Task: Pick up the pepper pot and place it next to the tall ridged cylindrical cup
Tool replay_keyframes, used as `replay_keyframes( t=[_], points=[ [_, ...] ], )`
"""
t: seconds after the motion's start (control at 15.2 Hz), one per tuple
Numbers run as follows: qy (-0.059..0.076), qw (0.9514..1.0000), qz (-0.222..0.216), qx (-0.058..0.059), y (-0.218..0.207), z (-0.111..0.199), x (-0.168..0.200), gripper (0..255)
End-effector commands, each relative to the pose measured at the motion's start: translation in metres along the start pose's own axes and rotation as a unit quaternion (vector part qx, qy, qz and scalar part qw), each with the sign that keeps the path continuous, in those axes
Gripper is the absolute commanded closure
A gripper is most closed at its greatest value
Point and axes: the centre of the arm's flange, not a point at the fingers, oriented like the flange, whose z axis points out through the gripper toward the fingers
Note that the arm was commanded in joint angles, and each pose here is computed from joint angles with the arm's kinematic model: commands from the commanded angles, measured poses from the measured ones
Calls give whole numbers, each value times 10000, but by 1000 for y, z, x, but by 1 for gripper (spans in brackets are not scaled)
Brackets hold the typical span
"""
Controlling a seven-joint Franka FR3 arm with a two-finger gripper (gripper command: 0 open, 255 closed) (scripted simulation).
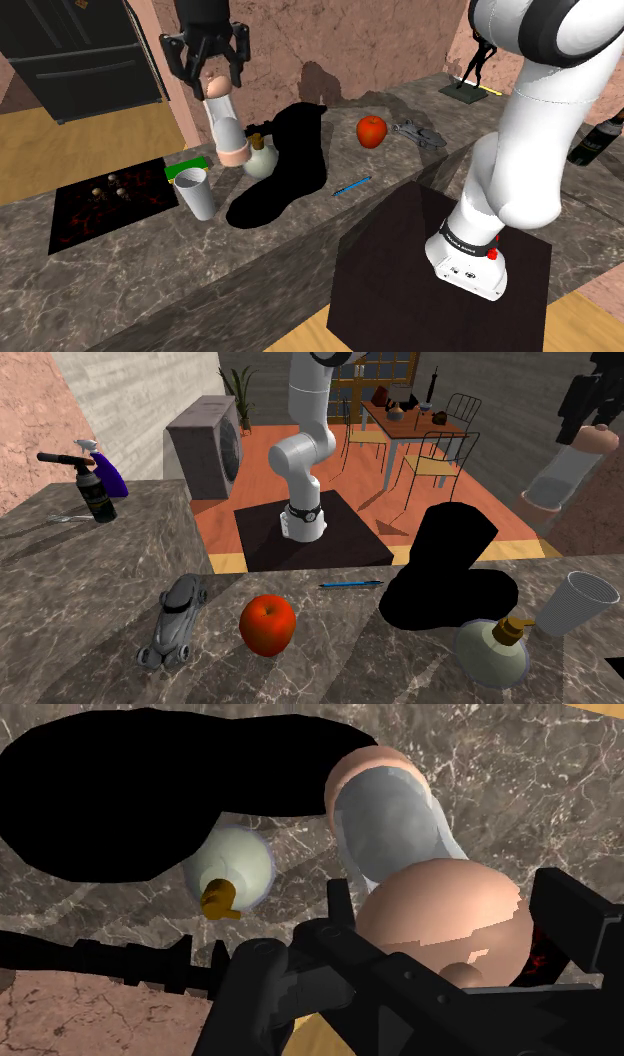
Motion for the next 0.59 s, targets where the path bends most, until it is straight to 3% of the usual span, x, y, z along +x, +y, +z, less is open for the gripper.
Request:
replay_keyframes(
  t=[0.0,0.26,0.53],
  points=[
    [2,10000,8,3,-27,-1,-5,255],
    [2,10000,8,3,-77,-2,-12,255],
    [2,10000,8,3,-76,20,-14,255]
  ],
)
